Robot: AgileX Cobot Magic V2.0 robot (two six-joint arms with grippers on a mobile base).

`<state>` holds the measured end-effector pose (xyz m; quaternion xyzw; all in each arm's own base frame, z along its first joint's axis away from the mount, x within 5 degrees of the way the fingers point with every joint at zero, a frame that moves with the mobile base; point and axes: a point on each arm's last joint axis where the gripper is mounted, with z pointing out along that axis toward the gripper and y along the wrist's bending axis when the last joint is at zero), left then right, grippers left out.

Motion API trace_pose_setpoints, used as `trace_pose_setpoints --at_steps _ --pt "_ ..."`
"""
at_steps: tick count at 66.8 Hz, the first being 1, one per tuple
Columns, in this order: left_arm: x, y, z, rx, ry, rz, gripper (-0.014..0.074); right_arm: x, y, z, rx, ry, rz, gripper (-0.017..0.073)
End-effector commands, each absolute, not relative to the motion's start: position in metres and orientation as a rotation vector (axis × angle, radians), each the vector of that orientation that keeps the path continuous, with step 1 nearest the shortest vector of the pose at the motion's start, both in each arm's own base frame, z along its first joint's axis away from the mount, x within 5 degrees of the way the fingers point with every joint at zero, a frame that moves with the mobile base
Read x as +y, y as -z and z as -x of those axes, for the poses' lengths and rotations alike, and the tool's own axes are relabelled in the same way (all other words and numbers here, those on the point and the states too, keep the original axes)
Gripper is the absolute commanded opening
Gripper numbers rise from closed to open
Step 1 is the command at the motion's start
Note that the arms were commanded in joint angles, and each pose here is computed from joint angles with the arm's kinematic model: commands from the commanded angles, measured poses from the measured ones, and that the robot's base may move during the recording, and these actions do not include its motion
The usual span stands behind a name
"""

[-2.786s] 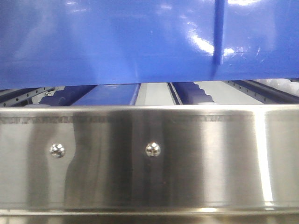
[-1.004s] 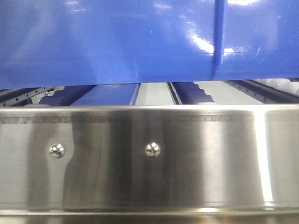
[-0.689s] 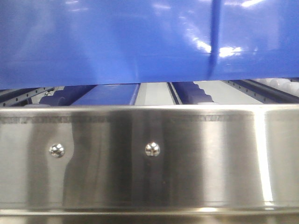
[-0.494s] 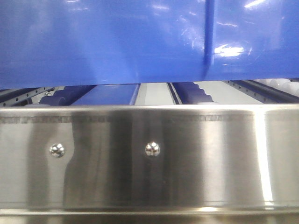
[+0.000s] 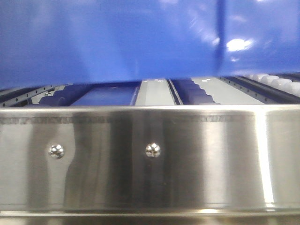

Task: Move blue bin to conveyor side

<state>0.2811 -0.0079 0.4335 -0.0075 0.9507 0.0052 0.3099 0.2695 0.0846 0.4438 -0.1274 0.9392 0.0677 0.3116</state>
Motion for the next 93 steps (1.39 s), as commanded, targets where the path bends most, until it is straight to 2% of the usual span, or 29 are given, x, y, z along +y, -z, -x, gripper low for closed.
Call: trace_pose_setpoints --at_steps 1,13,27,47,93 --pt "-0.023 -0.462 -0.258 2.379 0.035 -0.051 -0.0017 0.072 -0.475 -0.246 2.317 -0.139 0.291 -0.0078" --pt "-0.044 -0.487 -0.242 2.281 0.053 -0.103 -0.0017 0.061 -0.497 -0.216 2.227 -0.124 0.274 -0.0078" --pt "-0.053 -0.517 -0.226 2.167 0.07 -0.112 -0.0017 0.054 -0.509 -0.196 2.173 -0.123 0.264 -0.0078" --pt "-0.051 -0.519 -0.226 2.154 0.027 -0.106 -0.0017 0.052 -0.508 -0.197 2.179 -0.113 0.208 -0.0078" --pt "-0.051 -0.518 -0.227 2.156 0.025 -0.106 -0.0017 0.052 -0.508 -0.197 2.179 -0.113 0.208 -0.0078"
